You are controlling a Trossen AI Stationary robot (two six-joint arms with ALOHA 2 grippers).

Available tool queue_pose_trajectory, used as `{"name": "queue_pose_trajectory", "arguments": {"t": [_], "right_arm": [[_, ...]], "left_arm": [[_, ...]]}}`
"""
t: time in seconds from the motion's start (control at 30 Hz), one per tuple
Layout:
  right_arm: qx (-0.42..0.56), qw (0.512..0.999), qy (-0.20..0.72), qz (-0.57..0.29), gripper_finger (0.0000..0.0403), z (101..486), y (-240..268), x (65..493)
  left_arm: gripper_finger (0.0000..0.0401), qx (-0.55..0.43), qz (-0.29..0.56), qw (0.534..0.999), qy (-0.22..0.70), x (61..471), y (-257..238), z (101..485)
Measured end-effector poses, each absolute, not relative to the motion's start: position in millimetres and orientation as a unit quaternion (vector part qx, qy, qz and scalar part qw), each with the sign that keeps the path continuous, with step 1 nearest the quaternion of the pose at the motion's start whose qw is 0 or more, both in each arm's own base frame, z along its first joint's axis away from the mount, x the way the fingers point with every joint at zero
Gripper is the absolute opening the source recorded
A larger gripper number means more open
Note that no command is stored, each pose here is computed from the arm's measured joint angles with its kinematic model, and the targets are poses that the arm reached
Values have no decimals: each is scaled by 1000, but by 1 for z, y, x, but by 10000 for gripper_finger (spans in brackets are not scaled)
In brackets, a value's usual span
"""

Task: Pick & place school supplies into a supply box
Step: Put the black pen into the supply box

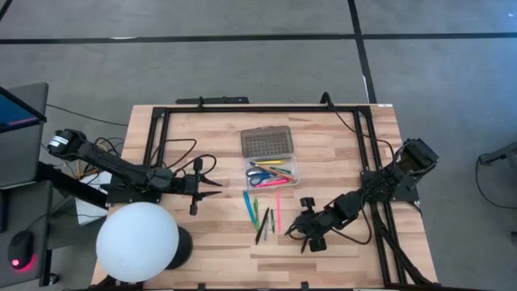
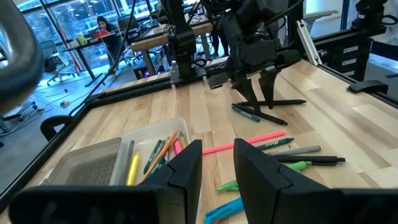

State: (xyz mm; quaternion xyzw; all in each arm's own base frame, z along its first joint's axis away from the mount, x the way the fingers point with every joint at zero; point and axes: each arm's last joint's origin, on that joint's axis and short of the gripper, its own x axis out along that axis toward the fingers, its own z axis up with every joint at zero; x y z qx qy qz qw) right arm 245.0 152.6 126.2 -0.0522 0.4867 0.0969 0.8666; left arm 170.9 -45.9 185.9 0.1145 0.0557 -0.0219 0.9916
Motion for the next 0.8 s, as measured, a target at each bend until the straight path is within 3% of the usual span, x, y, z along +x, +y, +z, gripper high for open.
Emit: {"name": "queue_pose_trajectory", "arguments": {"t": [0.4, 0.8], "right_arm": [[-42, 860, 502, 81, 70, 125, 151, 243], [-23, 850, 525, 39, 67, 122, 140, 243]], "left_arm": [[87, 114, -22, 992, 56, 171, -46, 186], [86, 115, -22, 991, 57, 171, -46, 186]]}}
